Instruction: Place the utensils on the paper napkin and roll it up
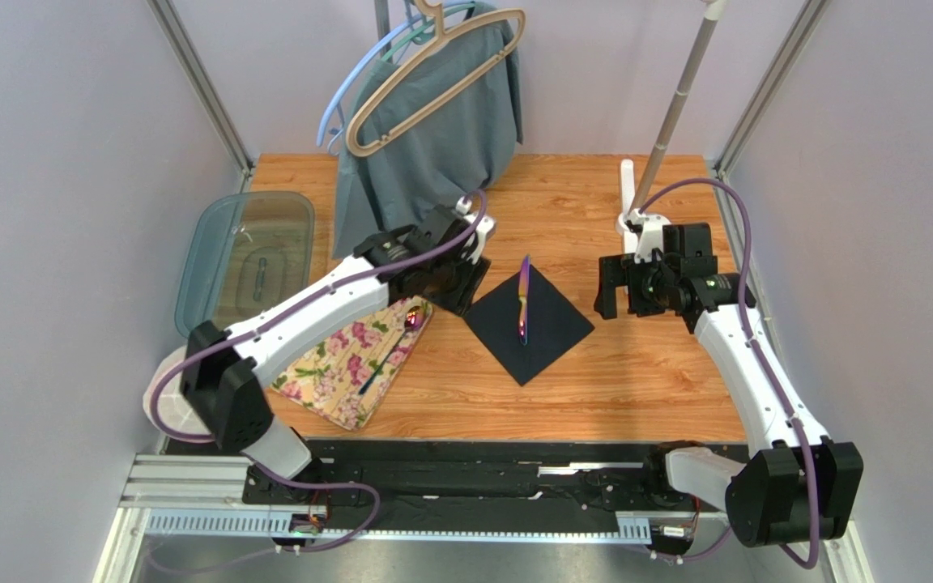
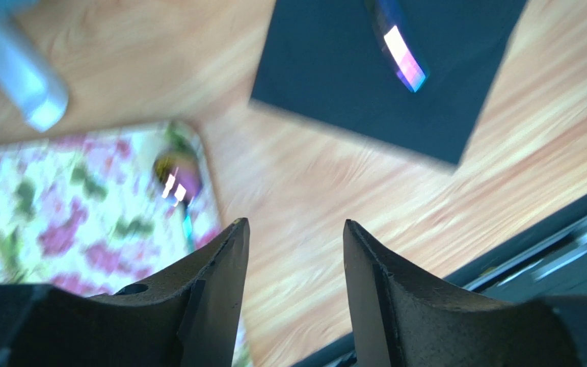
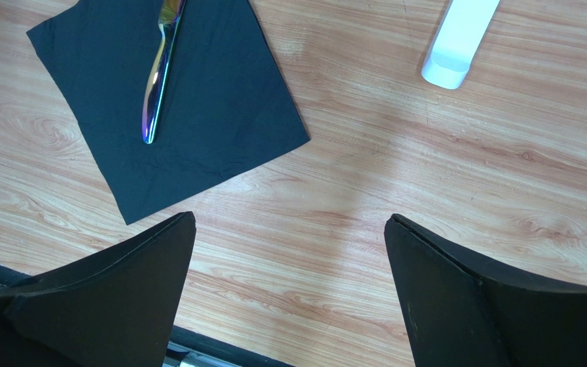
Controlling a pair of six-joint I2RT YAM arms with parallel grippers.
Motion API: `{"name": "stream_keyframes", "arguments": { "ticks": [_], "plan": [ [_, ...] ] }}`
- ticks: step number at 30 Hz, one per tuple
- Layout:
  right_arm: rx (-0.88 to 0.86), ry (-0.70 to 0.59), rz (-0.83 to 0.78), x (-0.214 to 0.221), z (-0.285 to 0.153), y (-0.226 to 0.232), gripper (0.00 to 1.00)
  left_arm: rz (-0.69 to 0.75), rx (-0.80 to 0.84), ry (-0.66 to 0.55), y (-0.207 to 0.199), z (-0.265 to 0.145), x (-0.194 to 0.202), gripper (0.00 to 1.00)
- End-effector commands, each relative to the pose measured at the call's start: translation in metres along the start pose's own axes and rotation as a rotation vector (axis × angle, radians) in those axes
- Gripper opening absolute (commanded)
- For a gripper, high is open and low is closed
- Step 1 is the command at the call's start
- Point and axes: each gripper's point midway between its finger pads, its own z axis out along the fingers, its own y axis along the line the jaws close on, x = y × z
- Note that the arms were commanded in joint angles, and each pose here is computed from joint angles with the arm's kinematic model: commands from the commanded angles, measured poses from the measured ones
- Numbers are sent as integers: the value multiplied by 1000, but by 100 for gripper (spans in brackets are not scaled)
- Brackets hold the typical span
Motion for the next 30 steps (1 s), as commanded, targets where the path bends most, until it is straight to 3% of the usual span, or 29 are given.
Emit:
{"name": "stream_keyframes", "arguments": {
  "ticks": [1, 10, 15, 30],
  "plan": [
    [-24, -74, -29, -20, -14, 6, 100, 219, -72, 11, 33, -19, 41, 57],
    [-26, -62, -27, -16, -11, 5, 100, 278, -197, 215, 104, -4, 122, 45],
    [-21, -56, -27, -16, -10, 4, 100, 271, -201, 272, 115, 18, 137, 42],
    [-24, -34, -25, -13, -5, 4, 100, 205, -121, 313, 116, 69, 132, 41]
  ]
}}
